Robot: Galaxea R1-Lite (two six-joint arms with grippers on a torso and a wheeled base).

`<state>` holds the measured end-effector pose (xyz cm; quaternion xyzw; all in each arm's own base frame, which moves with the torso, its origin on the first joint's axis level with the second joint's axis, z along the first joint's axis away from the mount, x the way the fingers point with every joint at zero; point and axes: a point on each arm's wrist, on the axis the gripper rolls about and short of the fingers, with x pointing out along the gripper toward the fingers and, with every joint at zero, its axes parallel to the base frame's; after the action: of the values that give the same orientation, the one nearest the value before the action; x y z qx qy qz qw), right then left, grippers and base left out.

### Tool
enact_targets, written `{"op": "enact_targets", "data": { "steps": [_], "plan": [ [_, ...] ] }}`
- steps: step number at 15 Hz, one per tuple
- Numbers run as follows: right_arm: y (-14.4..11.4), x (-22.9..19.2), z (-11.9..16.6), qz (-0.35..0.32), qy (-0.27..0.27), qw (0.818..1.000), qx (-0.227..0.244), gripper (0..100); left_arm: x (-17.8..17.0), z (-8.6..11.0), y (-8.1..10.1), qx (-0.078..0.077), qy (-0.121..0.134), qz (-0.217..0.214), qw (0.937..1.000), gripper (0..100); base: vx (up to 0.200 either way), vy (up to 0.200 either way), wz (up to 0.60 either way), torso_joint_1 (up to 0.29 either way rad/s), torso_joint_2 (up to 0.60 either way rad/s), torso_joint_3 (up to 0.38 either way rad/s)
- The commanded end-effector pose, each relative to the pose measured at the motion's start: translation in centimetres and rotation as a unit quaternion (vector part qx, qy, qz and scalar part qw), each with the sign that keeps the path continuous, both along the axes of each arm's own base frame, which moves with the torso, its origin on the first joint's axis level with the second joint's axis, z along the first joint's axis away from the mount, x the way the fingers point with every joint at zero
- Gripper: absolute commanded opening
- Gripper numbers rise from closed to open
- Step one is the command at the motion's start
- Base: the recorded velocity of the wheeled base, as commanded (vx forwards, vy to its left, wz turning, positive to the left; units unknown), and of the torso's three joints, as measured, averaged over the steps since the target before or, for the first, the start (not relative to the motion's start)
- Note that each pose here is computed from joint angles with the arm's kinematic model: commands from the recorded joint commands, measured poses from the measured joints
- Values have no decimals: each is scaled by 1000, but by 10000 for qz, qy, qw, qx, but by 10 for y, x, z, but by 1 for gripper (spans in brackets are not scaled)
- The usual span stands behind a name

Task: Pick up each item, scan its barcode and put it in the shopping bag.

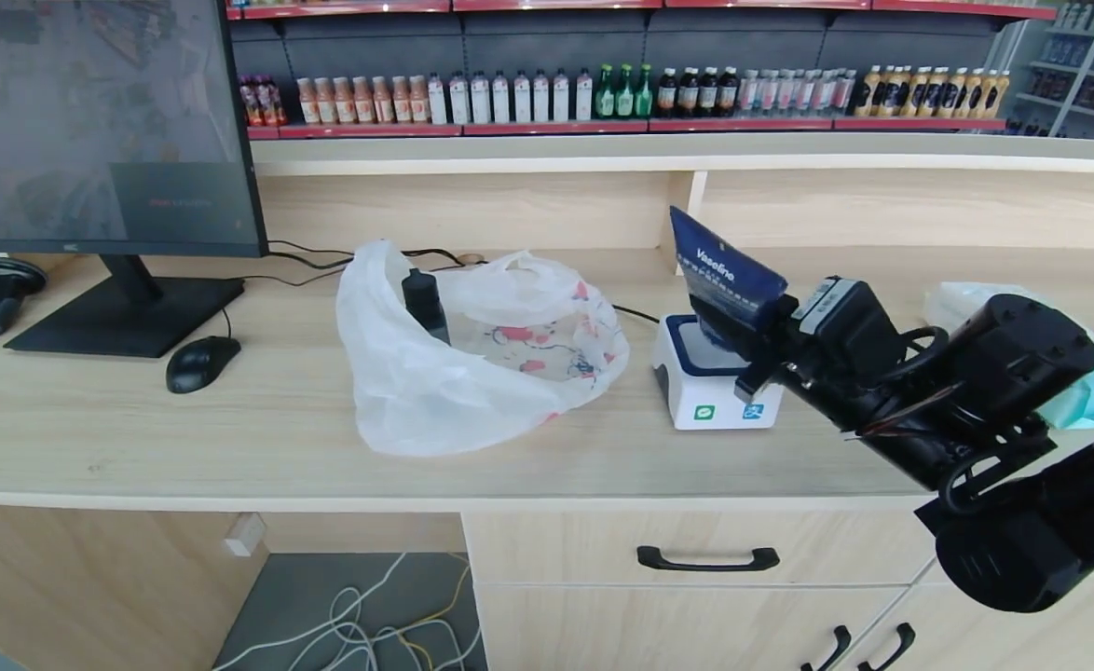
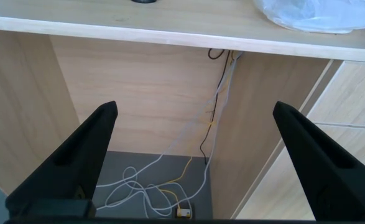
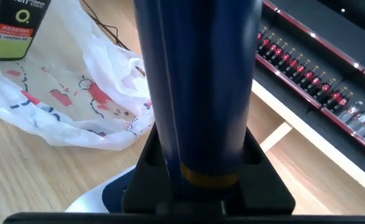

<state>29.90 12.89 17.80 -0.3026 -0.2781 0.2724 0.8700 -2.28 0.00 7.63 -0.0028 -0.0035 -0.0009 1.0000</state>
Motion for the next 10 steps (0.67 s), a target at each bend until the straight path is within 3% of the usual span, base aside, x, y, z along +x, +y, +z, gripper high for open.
{"op": "enact_targets", "data": {
  "steps": [1, 6, 10],
  "plan": [
    [1, 4, -4, 148, -127, 9995, -228, 0, 0, 0, 0, -3, -3, -7, 10000, 100, 0, 0, 0, 0, 0, 0],
    [-2, 20, 12, 409, -712, 9958, -402, 0, 0, 0, 0, 5, -11, -7, 10000, 100, 0, 0, 0, 0, 0, 0],
    [-21, 27, 5, 463, -690, 9946, -622, 0, 0, 0, 0, 5, -11, 1, 10000, 100, 0, 0, 0, 0, 0, 0]
  ]
}}
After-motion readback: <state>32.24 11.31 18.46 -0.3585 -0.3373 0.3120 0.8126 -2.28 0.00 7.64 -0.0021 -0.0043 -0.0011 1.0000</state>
